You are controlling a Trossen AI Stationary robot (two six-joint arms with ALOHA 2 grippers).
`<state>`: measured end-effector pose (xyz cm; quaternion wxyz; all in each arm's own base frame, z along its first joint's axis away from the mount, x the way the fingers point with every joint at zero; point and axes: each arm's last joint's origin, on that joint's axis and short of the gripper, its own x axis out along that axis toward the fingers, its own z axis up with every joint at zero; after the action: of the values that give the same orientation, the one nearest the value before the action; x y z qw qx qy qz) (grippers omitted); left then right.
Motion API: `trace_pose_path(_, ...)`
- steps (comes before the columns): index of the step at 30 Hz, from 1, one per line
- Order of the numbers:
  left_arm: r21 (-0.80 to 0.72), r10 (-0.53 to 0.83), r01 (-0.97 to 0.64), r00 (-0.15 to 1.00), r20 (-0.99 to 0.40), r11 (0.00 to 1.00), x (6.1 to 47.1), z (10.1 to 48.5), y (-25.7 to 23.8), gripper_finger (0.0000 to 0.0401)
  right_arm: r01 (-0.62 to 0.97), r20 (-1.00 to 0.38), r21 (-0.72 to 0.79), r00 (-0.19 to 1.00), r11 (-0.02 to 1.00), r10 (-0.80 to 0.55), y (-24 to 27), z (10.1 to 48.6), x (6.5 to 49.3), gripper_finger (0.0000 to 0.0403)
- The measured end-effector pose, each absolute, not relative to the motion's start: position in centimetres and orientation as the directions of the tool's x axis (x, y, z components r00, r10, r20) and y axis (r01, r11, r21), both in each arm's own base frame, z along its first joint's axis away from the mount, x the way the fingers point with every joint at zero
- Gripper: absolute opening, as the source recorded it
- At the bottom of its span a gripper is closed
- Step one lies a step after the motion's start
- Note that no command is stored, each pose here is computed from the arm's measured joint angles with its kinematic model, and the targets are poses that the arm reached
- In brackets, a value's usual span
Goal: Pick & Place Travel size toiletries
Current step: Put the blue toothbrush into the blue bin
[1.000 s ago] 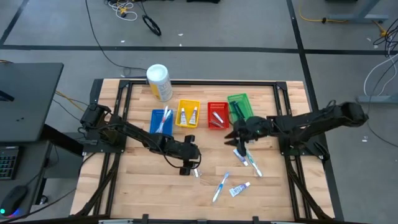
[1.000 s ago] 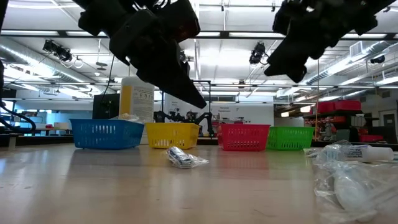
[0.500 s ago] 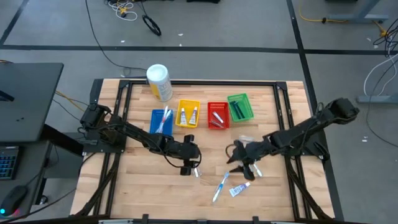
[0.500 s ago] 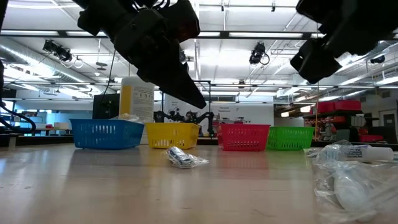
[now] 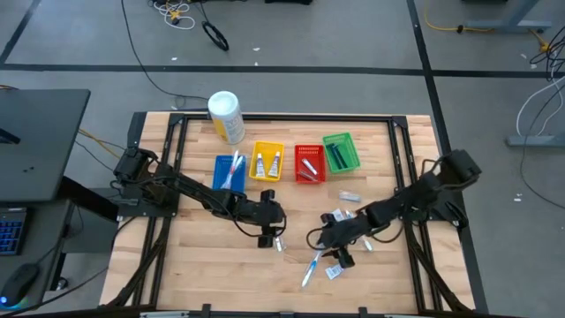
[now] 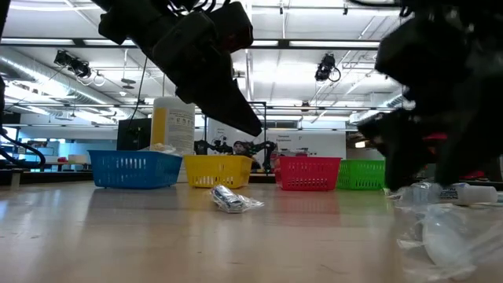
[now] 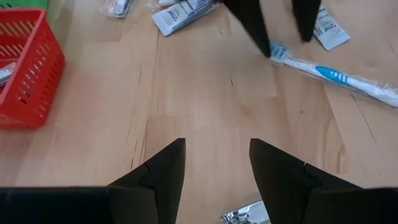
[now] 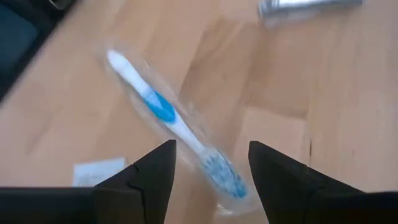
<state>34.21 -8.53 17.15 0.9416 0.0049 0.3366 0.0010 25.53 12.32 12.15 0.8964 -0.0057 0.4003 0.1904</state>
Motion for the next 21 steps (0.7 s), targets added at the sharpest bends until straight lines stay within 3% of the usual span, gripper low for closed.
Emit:
trace_pose_path(5,-0.004,0.005,-0.01,0.773,-0.634,1.0,34.2,17.2,-8.5,0.0187,-0.371,-0.752,0.181,0.544,0.911,0.372,12.5,10.5,25.6,0.0212)
trace_pose_path(9,0.004,0.007,-0.005,0.774,-0.633,1.0,34.2,17.2,-8.5,0.0187,-0.346,-0.764,0.133,0.562,0.929,0.318,12.5,10.1,25.7,0.0203)
trace_pose_path(15,-0.007,0.015,-0.025,0.775,-0.632,1.0,34.2,17.2,-8.5,0.0187,-0.36,-0.768,0.091,0.568,0.929,0.295,12.4,10.0,25.7,0.0132)
trace_pose_path(21,-0.152,-0.02,-0.085,0.811,-0.584,0.985,34.6,17.7,-8.7,0.0187,-0.347,-0.756,0.098,0.583,0.933,0.297,12.4,10.1,25.9,0.0081)
